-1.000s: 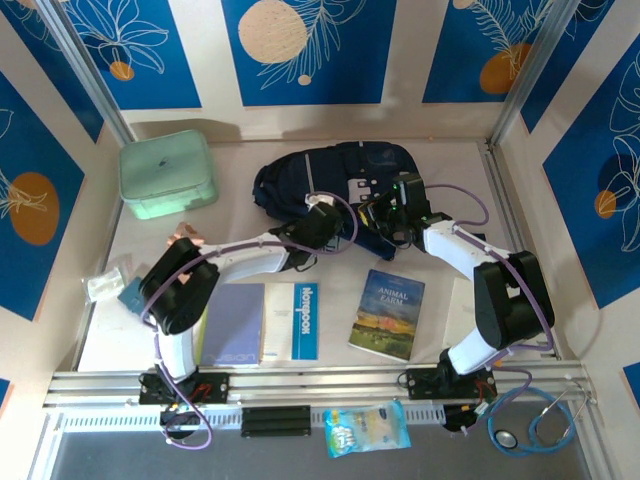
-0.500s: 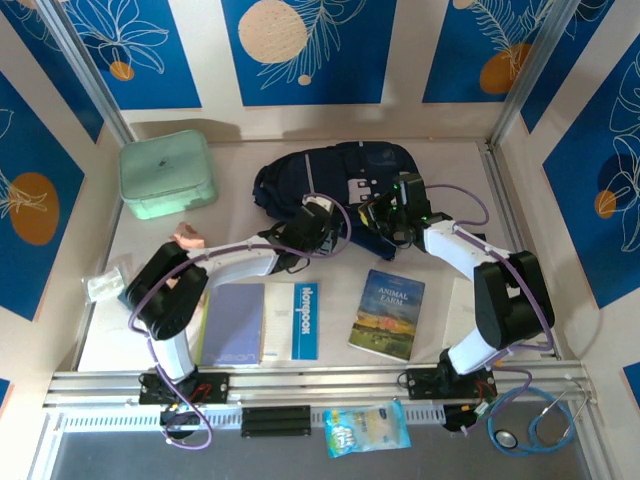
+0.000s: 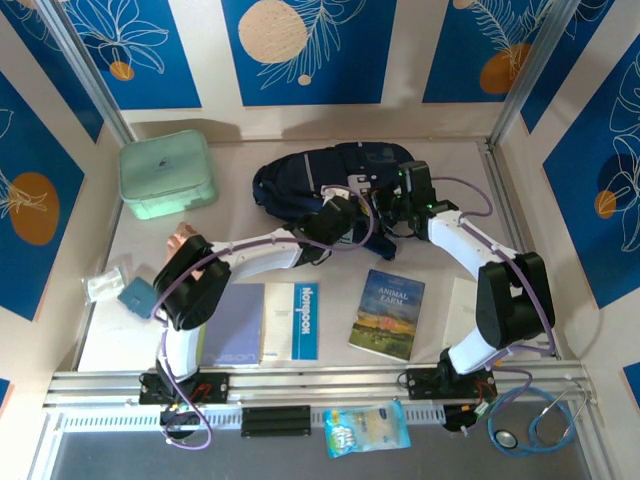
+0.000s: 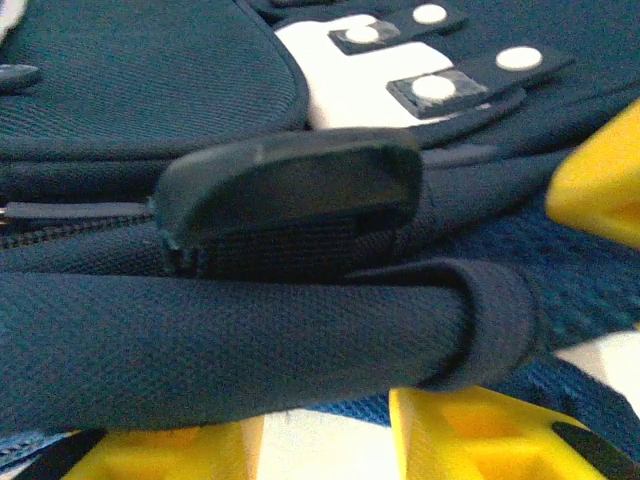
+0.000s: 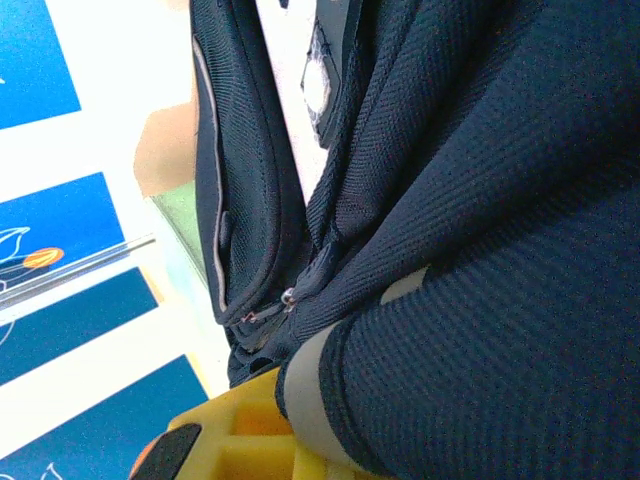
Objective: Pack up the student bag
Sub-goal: Unzip the student bag at the top-center of the table.
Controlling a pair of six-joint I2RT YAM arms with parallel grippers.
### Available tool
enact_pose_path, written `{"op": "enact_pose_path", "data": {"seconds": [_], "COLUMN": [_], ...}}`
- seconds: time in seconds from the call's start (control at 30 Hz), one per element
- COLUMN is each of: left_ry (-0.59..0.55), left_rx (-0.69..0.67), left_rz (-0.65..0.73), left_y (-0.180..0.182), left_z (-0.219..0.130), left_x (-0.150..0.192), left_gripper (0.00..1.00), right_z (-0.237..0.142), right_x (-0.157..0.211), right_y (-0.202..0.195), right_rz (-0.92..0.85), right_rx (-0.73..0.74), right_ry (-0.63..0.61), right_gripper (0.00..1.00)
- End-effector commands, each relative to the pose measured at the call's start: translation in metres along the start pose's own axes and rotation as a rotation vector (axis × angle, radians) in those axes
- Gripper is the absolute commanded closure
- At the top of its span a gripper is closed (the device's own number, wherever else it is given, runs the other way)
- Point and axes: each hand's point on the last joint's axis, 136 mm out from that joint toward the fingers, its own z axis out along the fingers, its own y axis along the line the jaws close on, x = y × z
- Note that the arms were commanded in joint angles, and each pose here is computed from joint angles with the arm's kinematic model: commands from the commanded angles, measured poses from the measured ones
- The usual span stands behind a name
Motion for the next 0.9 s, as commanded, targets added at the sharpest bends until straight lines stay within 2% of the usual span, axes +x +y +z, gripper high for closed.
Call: {"op": "enact_pose_path", "data": {"seconds": [0.0, 0.23, 0.4, 0.57, 0.7, 0.87], "left_ry": [-0.027, -0.038, -0.035, -0.036, -0.042, -0.054], "left_rx": [-0.068, -0.057, -0.052, -0.051, -0.048, 0.002], "left_rz": [-0.016, -0.011, -0.004, 0.003, 0.014, 0.027], "left_y": [0.004, -0.002, -0.006, -0.007, -0.008, -0.016], "left_z": [0.002, 0.004, 0.006, 0.008, 0.007, 0.006], "left_x": [-0.01, -0.019, -0.022, -0.023, -0.025, -0.027], "left_gripper": [0.67, 0.83, 0.89, 0.82, 0.82, 0.75], "right_z": [-0.022, -0.026, -0.026, -0.025, -0.024, -0.023], "right_x": [0.022, 0.02, 0.02, 0.021, 0.021, 0.02], "right_y": [0.039, 0.043, 0.043, 0.043, 0.043, 0.041], "right_rz": [-0.014, -0.01, -0.01, -0.013, -0.015, -0.013], "right_rx": [-0.097, -0.089, -0.092, -0.095, -0.097, -0.095], "right_ry": [0.091, 0.09, 0.093, 0.1, 0.102, 0.1], "right_gripper": [1.0, 1.0, 1.0, 1.0, 1.0, 1.0]}}
